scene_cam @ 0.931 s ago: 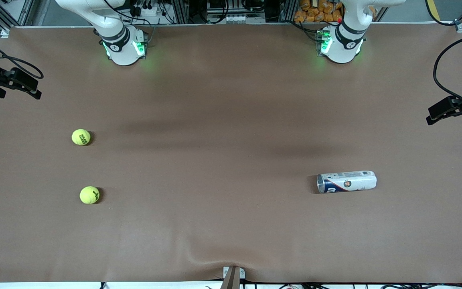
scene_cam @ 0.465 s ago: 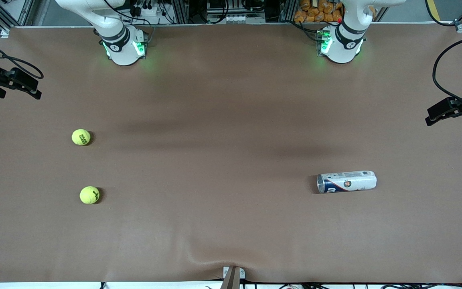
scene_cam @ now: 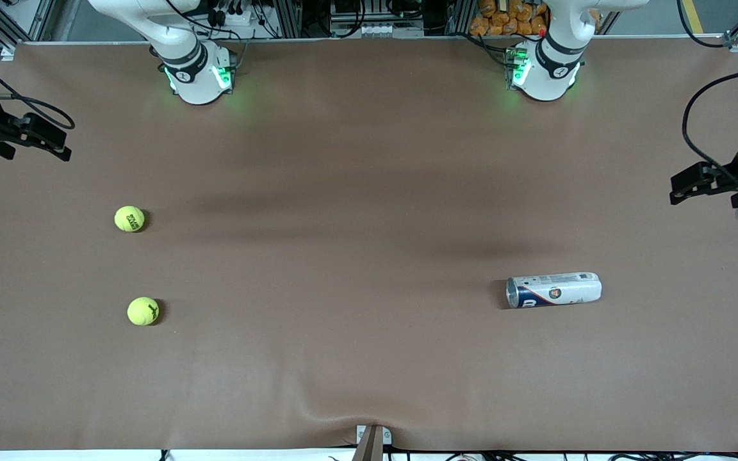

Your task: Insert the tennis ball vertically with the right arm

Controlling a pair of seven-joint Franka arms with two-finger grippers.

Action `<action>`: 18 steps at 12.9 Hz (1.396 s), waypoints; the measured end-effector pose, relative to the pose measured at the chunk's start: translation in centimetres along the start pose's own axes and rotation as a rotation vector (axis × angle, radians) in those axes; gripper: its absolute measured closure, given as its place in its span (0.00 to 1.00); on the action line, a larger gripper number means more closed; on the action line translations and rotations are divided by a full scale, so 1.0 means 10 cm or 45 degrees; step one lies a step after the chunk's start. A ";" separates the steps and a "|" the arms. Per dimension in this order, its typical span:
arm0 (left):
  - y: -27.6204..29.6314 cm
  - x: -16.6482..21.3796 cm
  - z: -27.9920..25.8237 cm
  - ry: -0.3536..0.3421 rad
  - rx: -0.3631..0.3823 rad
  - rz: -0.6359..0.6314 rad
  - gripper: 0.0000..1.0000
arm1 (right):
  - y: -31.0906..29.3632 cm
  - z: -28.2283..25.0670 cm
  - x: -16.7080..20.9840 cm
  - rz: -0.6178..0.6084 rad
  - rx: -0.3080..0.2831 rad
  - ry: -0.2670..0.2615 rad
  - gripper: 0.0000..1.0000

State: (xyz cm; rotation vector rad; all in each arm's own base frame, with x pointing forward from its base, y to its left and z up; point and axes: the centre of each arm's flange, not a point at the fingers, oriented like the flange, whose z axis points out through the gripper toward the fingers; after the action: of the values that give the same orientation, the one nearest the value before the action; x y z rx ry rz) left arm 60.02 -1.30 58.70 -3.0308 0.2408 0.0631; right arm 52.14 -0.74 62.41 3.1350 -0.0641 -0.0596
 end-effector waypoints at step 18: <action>1.81 0.89 2.56 -0.440 0.402 0.989 0.00 | 0.17 3.26 1.64 -0.032 0.007 0.045 0.00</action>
State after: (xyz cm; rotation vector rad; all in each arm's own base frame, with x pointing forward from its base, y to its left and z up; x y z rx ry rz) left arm 65.05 -17.80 31.07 -2.3842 1.2271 0.5347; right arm 67.21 -3.31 29.18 3.1411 -0.0245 -0.0042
